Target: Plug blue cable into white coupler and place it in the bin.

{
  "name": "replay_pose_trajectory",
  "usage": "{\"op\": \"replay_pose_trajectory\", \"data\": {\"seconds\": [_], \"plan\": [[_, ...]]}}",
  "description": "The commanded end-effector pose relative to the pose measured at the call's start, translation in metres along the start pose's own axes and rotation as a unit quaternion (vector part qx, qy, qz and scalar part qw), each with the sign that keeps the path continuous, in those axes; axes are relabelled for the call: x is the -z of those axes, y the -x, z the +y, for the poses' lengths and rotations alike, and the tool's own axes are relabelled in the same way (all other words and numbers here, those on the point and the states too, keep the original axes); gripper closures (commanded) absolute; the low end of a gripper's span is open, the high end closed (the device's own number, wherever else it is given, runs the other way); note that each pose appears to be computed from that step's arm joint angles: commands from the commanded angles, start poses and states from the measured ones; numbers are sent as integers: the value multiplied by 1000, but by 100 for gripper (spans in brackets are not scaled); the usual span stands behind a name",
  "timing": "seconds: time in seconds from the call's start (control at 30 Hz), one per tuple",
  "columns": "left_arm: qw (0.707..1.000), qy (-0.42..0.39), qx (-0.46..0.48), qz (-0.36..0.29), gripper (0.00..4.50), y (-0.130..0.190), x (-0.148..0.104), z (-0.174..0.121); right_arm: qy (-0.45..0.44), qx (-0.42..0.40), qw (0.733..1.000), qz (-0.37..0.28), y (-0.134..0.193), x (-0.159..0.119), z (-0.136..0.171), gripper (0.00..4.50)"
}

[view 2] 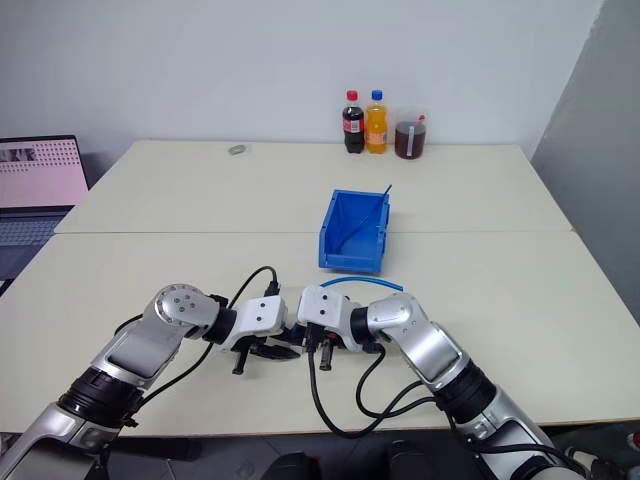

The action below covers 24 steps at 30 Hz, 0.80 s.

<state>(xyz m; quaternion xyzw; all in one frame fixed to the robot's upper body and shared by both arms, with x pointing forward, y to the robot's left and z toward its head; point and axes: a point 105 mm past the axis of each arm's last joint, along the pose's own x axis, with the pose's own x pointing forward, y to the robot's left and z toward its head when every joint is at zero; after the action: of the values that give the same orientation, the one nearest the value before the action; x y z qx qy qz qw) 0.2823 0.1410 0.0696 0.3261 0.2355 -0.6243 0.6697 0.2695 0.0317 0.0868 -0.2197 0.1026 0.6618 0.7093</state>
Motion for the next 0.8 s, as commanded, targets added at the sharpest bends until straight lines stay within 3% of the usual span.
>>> {"op": "replay_pose_trajectory", "data": {"seconds": [0.03, 0.3, 0.6, 0.63, 0.8], "plan": [[1000, -14, 22, -10, 374, -8, -8, -9, -81, -115, 984, 111, -19, 64, 55, 438], [1000, -10, 18, -9, 374, -8, -6, -7, -96, -106, 982, 127, -4, 79, 53, 438], [1000, -1, -13, -9, 374, -6, 2, 0, -94, -41, 994, 39, -7, 42, 29, 438], [1000, 2, -19, -10, 318, -5, 4, 1, -92, -35, 995, 34, -5, 40, 27, 438], [999, 5, -32, -12, 201, 0, 11, -3, -85, -2, 996, 2, 8, 27, 17, 438]]}}
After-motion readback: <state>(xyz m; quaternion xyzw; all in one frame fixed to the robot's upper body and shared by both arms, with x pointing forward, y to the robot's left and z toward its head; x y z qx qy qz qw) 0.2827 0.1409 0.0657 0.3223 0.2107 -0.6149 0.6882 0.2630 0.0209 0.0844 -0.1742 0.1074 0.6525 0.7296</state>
